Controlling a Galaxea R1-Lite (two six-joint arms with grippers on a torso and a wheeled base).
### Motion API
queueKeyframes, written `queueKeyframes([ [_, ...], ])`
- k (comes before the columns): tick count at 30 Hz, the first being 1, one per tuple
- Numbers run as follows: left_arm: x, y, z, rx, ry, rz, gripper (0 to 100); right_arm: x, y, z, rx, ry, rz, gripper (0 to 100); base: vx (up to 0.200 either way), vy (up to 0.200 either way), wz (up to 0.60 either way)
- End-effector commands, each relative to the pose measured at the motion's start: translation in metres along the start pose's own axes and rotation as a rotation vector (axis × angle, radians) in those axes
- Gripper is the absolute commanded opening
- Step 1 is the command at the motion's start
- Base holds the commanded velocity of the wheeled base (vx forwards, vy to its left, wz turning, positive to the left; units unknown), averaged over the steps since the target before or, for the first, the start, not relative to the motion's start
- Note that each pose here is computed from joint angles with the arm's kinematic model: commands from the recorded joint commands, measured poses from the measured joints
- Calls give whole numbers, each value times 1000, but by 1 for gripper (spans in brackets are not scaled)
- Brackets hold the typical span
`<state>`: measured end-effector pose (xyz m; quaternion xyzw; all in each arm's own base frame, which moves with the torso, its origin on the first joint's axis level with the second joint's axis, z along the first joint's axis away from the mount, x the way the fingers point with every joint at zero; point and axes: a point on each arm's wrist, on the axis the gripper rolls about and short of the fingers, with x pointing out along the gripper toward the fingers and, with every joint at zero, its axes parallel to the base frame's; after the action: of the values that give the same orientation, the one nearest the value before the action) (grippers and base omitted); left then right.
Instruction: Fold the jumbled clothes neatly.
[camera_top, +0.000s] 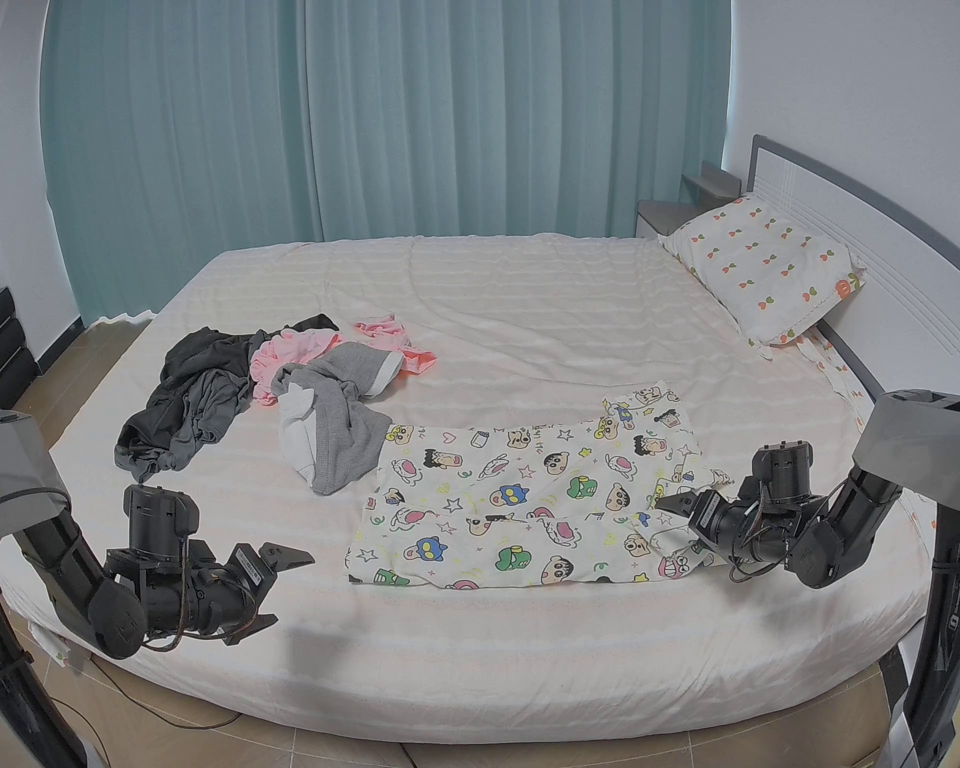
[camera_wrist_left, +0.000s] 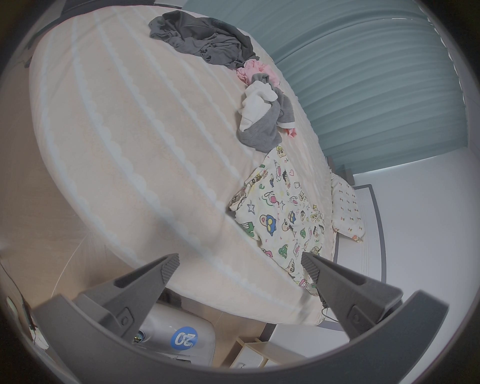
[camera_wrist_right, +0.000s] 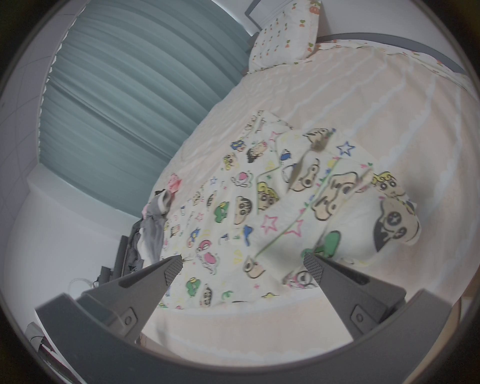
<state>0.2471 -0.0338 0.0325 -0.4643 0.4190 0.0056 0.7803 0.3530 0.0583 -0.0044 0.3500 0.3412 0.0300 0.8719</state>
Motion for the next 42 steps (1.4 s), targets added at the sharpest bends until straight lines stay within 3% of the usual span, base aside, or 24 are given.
queueKeyframes([
  [1,4,7,-2,-12,11,31,100,8,-17,1,16,0,-45,100,0,0,0],
  [11,5,8,-3,-11,13,35,100,19,-41,-4,45,6,-128,100,0,0,0],
  [18,5,8,-4,-9,16,37,100,13,-32,-5,35,1,-116,100,0,0,0],
  [26,5,8,-4,-9,16,37,100,-3,4,-3,66,-52,-54,100,0,0,0],
  [36,5,9,-4,-10,17,38,100,17,-12,-13,99,-78,-144,100,0,0,0],
  [42,5,9,-4,-10,15,39,100,23,-11,-10,100,-105,-144,100,0,0,0],
])
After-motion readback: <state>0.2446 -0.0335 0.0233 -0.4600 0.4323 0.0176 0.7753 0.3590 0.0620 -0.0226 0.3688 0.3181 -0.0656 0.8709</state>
